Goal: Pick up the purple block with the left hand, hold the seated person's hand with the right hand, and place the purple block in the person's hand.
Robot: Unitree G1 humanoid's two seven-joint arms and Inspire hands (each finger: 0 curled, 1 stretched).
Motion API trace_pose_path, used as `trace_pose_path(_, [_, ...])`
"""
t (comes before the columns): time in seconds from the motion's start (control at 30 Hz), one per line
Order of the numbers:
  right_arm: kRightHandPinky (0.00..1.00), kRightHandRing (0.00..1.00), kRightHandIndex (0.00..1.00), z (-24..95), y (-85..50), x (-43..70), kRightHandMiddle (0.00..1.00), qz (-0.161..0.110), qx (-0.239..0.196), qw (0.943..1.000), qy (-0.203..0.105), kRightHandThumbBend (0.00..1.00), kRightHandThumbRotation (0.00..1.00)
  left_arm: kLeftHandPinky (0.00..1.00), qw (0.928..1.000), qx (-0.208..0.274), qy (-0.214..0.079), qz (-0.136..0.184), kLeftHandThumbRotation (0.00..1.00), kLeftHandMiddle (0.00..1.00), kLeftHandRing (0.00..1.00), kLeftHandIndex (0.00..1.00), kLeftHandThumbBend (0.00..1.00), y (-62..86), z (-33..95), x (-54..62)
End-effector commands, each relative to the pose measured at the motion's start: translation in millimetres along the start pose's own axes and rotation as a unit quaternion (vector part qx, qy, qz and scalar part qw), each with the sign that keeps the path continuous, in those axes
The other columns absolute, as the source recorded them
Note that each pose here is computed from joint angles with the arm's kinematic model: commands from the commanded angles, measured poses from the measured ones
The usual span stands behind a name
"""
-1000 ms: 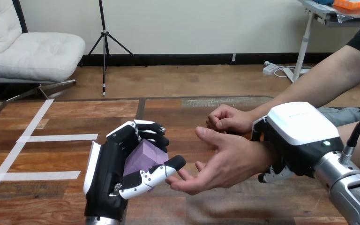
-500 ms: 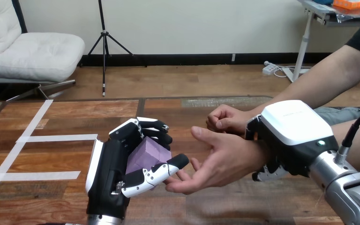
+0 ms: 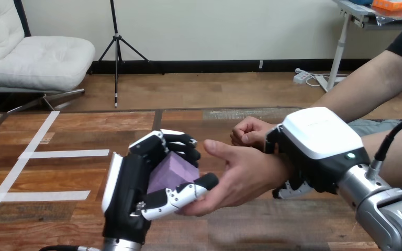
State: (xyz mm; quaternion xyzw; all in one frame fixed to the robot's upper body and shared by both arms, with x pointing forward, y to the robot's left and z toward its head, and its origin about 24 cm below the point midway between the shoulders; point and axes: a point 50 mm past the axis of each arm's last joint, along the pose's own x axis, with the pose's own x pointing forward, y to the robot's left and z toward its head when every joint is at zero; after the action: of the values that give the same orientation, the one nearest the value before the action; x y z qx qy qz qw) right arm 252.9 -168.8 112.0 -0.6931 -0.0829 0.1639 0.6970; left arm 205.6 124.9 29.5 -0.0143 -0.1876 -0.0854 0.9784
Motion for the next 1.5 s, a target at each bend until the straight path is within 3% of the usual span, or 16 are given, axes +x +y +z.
trace_pose_path(0.0, [0.33, 0.39, 0.49, 6.5, -10.3, 10.0, 0.45, -0.026, 0.005, 0.9996, -0.014, 0.75, 0.00, 0.39, 0.9978, -0.013, -0.063, -0.014, 0.01, 0.50, 0.45, 0.53, 0.77, -7.6, 18.5, 21.7])
trace_pose_path(0.53, [0.39, 0.45, 0.53, 11.4, -12.5, 12.8, 0.50, -0.018, 0.001, 0.9997, -0.017, 0.71, 0.00, 0.38, 0.9977, -0.021, -0.059, -0.026, 0.03, 0.50, 0.44, 0.53, 0.79, -15.1, 17.9, 21.9])
trace_pose_path(1.47, [0.40, 0.45, 0.54, 15.8, -10.6, 14.5, 0.50, -0.031, 0.007, 0.9989, -0.033, 0.73, 0.00, 0.40, 0.9974, -0.014, -0.059, -0.040, 0.05, 0.51, 0.45, 0.53, 0.79, -19.2, 17.4, 21.6])
